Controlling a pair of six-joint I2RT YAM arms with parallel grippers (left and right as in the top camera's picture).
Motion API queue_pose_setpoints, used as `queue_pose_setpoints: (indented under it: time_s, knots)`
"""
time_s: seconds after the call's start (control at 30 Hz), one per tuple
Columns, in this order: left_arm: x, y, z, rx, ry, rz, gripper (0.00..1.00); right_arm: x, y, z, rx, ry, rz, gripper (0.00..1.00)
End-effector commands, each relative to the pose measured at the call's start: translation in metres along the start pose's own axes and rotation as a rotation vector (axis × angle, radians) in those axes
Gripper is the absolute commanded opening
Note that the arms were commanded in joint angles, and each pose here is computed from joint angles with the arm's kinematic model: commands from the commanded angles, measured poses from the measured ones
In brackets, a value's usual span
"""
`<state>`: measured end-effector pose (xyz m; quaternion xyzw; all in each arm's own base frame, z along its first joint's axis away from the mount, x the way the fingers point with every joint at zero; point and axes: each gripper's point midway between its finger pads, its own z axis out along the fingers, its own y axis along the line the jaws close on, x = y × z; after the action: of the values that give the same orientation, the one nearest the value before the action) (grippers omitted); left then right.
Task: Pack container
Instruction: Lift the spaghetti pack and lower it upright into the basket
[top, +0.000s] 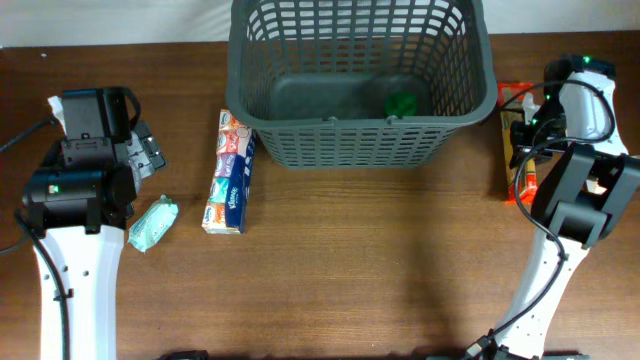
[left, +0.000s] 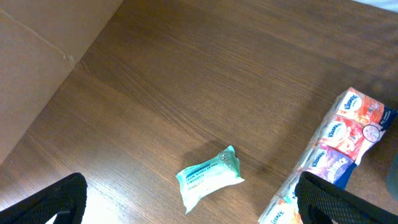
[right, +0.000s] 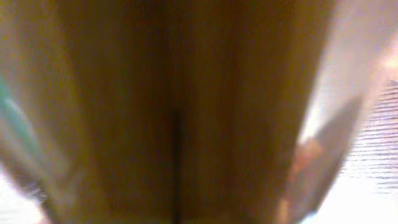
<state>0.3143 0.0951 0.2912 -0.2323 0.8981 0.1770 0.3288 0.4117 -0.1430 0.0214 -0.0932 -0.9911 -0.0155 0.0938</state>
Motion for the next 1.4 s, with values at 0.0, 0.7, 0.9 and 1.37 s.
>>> queue_pose_setpoints:
  time_s: [0.0,0.7,0.9,1.37]
  knots:
    - [-0.005,0.005,-0.007,-0.002,-0.025,-0.015,1.00,-0.024,-0.011,-0.033,-0.022,-0.115,0.126,0.04]
    - [-0.005,0.005,-0.007,-0.002,-0.025,-0.015,1.00,0.120,0.075,-0.478,-0.335,-1.364,-0.034,0.04]
    - [-0.005,0.005,-0.007,-0.002,-0.025,-0.015,1.00,0.136,0.186,-0.504,-0.415,-1.451,-0.341,0.04]
    - [-0.005,0.005,-0.007,-0.002,-0.025,-0.015,1.00,-0.003,0.272,-0.319,-0.204,-0.974,-0.329,0.04]
